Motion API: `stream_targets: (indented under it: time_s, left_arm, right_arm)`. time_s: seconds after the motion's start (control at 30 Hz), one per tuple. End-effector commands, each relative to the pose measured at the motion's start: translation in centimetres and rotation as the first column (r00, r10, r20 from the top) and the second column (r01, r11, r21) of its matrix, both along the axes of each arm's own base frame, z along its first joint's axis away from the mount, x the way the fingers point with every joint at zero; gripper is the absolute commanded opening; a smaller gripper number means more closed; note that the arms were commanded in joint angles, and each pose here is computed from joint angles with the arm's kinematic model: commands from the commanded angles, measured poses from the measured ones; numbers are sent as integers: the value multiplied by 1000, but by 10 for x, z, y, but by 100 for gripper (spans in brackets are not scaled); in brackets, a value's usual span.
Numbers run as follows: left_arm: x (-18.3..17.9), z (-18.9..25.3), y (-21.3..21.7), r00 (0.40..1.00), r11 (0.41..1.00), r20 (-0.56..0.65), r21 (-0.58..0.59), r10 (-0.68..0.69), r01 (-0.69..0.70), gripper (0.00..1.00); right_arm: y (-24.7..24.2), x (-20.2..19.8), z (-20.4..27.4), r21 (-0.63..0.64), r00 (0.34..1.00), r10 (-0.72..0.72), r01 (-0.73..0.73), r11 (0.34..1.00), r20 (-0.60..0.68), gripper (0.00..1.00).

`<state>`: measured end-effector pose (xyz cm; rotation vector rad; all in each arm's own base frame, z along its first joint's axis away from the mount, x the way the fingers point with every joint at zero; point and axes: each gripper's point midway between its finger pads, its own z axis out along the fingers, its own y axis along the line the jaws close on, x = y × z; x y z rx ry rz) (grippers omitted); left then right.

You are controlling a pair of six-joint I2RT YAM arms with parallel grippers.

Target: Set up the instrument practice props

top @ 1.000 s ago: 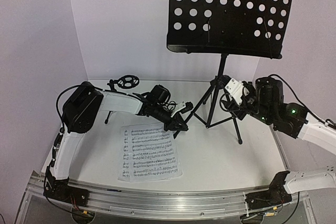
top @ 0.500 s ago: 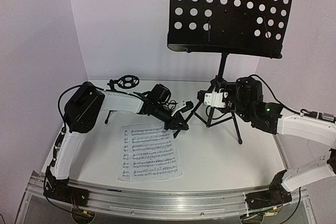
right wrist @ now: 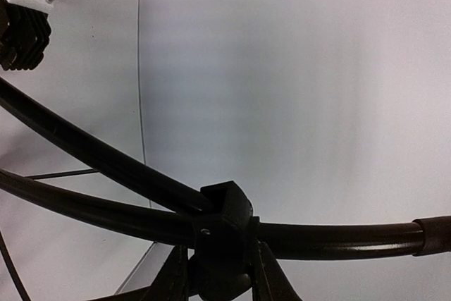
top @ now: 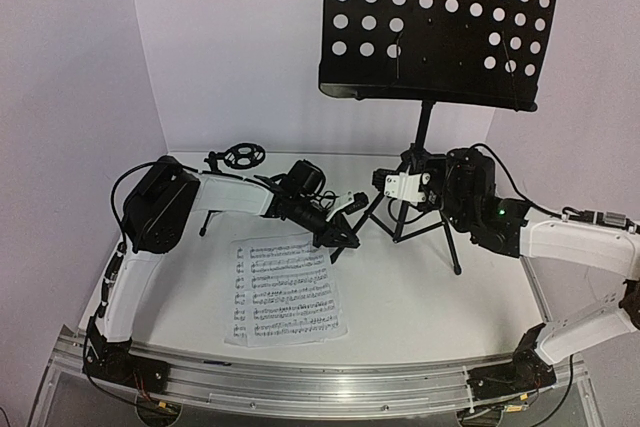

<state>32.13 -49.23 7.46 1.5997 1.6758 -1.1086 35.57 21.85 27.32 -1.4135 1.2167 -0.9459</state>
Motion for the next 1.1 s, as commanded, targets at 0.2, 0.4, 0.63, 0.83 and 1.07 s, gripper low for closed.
stream_targets:
  time_s: [0.2,0.4,0.63,0.83,1.07]
  left_arm:
    - [16,-5,6,999,999,-4,19,36,-36,0]
    - [14,-8,7,999,999,-17,24,40,-39,0]
    - [14,-13,9,998,998,-27,31,53,-52,0]
    - [15,-16,9,997,997,-26,27,66,-65,0]
    - [17,-12,7,997,997,-21,11,71,-71,0]
  right_arm:
    - [-8,4,4,89,999,-36,35,995,11,0]
    - [-13,6,5,357,993,-106,117,927,-50,0]
    - [-29,5,8,778,961,-205,272,566,-187,0]
    - [-34,2,-17,915,920,-175,377,141,-352,0]
    - [-38,-5,-43,845,862,-90,460,-273,-498,0]
